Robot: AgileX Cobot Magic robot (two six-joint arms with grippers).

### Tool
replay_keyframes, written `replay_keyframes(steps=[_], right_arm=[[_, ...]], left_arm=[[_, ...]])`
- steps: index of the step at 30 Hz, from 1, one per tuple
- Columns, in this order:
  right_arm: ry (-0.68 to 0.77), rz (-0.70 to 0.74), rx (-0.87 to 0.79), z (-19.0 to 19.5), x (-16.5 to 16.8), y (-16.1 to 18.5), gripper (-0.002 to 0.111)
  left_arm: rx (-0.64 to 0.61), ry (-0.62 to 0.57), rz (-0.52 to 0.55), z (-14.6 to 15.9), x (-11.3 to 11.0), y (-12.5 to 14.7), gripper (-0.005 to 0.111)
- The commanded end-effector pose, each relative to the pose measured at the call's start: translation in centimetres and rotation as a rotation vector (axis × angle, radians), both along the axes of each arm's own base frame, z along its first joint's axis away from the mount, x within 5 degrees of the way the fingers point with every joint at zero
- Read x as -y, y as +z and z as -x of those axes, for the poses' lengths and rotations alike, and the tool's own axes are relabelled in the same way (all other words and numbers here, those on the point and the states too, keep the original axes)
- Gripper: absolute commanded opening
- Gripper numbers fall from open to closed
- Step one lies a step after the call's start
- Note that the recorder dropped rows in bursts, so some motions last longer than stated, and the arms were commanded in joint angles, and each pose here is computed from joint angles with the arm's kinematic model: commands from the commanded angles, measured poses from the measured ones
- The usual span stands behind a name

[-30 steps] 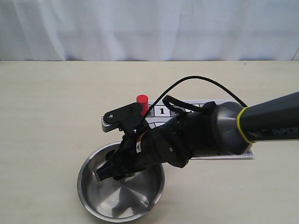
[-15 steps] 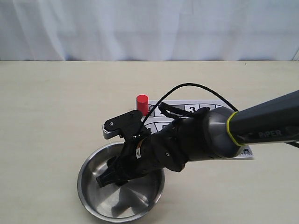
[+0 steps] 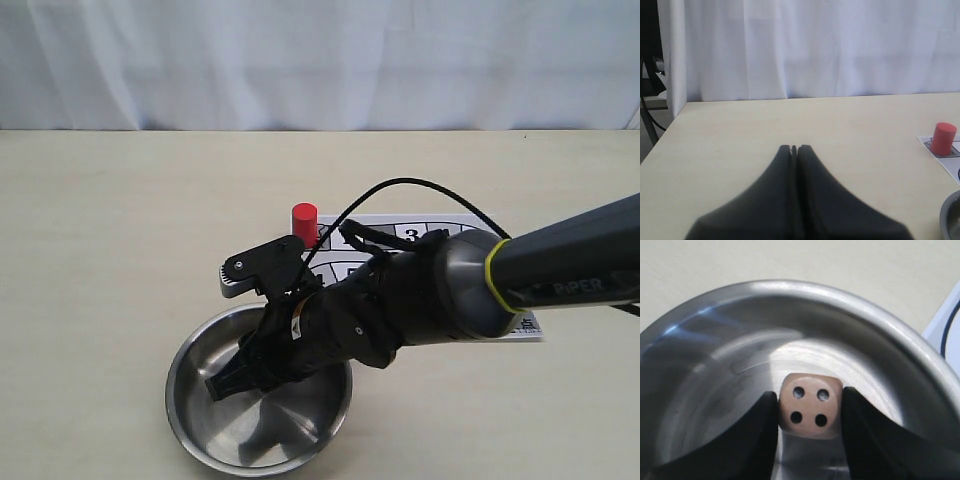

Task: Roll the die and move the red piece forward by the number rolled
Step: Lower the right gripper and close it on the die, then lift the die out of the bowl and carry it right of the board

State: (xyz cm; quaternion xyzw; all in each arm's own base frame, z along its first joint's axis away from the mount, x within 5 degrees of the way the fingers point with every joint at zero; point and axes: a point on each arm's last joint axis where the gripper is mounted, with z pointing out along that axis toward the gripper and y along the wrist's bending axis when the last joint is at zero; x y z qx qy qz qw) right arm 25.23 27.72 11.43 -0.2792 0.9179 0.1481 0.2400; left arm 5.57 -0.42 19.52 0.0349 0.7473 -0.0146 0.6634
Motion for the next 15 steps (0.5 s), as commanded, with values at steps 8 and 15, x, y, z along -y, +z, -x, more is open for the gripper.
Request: replay_keyframes(steps=[8,15], right_arm=[[-0.034,-0.046,-0.004,0.2,0.3,2.8,0.004],[-0.048,-0.039,-0.053,1.2,1.6,6.3,0.004]], left_arm=[[0.011,-0.001,0.002,0.0,0.0,0.0,0.000],[0.011,-0.001,0.002,0.0,0.0,0.0,0.000]])
